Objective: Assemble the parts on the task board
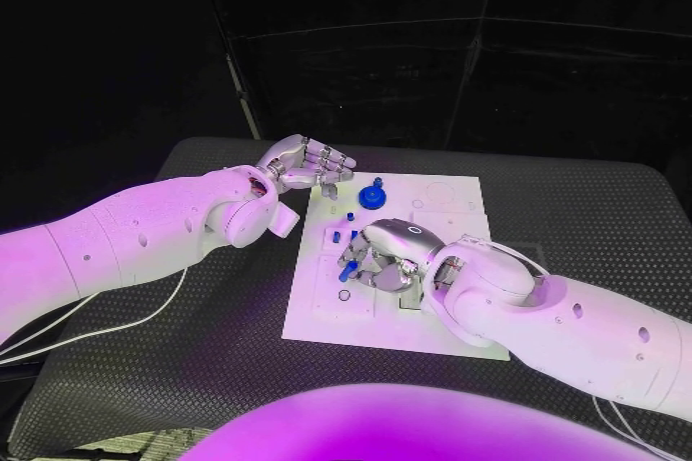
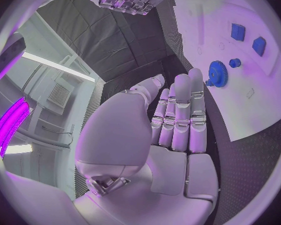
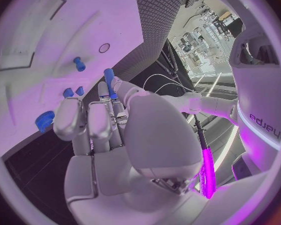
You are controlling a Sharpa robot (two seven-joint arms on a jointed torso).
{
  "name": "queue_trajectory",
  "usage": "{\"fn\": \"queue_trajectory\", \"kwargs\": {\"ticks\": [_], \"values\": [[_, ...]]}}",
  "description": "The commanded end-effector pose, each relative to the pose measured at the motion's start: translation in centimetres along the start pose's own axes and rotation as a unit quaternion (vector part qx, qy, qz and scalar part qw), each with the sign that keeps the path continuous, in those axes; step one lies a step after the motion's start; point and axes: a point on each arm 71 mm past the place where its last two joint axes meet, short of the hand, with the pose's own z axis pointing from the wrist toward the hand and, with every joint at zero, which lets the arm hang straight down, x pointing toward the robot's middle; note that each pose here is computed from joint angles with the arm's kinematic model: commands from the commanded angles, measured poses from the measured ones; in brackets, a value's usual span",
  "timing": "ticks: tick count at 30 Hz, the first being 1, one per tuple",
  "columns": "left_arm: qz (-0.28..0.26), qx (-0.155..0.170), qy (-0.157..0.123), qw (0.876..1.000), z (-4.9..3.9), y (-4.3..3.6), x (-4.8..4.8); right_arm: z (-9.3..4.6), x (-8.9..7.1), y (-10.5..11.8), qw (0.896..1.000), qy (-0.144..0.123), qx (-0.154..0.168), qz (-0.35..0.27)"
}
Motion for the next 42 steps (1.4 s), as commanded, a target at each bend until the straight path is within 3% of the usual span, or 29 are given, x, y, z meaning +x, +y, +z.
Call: {"fn": "queue_trajectory", "kwargs": {"ticks": [1,11,21,42], "values": [[-0.012,0.009,-0.001,1.0,0.1,-0.24,0.02,0.2,0.7,0.1,0.999,0.023,-0.014,-0.024],[-0.059,-0.003,-0.011,0.998,0.24,0.0,-0.11,0.7,1.6,-0.1,0.998,0.049,-0.011,-0.042],[-0.005,0.012,-0.003,1.0,0.31,-0.22,0.07,0.9,2.1,-0.1,0.996,0.066,-0.007,-0.052],[0.004,0.014,-0.002,1.0,0.32,-0.17,-0.06,1.2,2.6,-0.1,0.994,0.076,0.002,-0.074]]}}
